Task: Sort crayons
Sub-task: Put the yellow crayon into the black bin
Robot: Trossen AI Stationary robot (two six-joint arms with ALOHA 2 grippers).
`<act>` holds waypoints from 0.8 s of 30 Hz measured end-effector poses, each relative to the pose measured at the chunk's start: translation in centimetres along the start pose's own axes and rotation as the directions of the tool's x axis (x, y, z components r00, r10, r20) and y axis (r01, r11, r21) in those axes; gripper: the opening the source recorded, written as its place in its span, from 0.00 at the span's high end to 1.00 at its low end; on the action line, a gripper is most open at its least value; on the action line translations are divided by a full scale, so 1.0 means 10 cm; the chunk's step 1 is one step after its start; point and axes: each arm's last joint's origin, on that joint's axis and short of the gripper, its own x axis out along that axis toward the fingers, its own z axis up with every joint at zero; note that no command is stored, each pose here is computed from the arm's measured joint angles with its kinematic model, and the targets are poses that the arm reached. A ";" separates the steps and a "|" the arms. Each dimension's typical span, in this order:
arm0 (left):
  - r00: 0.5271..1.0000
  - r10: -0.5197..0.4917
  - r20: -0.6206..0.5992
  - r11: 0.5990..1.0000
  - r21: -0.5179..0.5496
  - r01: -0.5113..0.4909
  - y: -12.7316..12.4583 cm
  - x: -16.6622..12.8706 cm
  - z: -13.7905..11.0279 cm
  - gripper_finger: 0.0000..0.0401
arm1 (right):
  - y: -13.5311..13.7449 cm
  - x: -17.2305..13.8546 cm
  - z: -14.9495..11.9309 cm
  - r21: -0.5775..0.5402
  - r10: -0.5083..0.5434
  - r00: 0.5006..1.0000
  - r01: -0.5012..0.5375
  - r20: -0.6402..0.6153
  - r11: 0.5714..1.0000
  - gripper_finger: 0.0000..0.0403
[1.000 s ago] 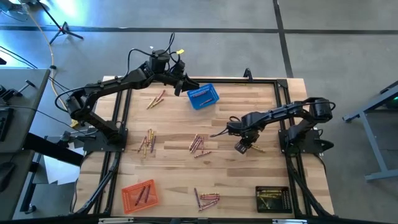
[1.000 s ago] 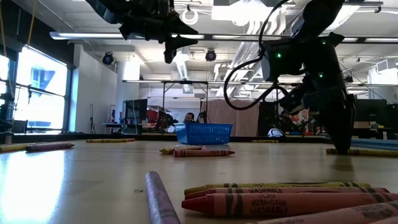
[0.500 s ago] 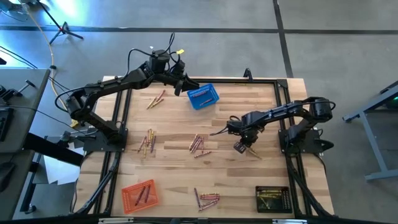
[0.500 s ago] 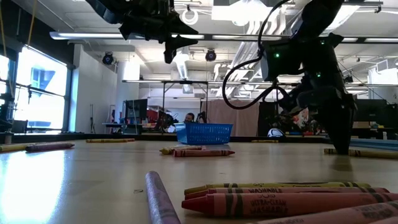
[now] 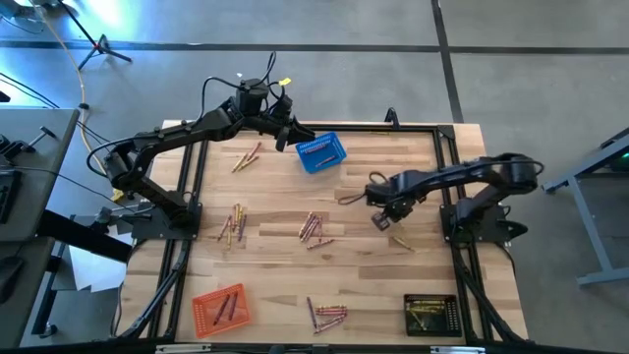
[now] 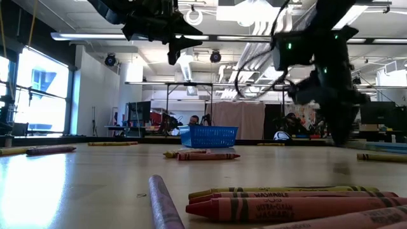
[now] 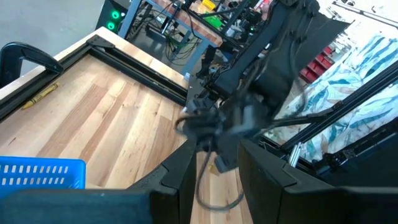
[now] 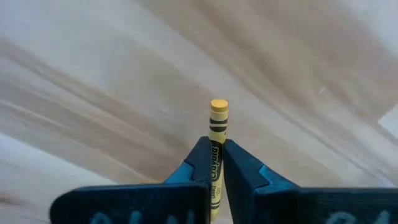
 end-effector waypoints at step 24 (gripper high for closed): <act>0.997 0.025 -0.073 0.999 0.044 -0.022 0.03 0.00 -0.09 0.74 | 0.60 -1.12 -1.63 0.102 0.547 0.828 -0.538 -0.120 0.837 0.97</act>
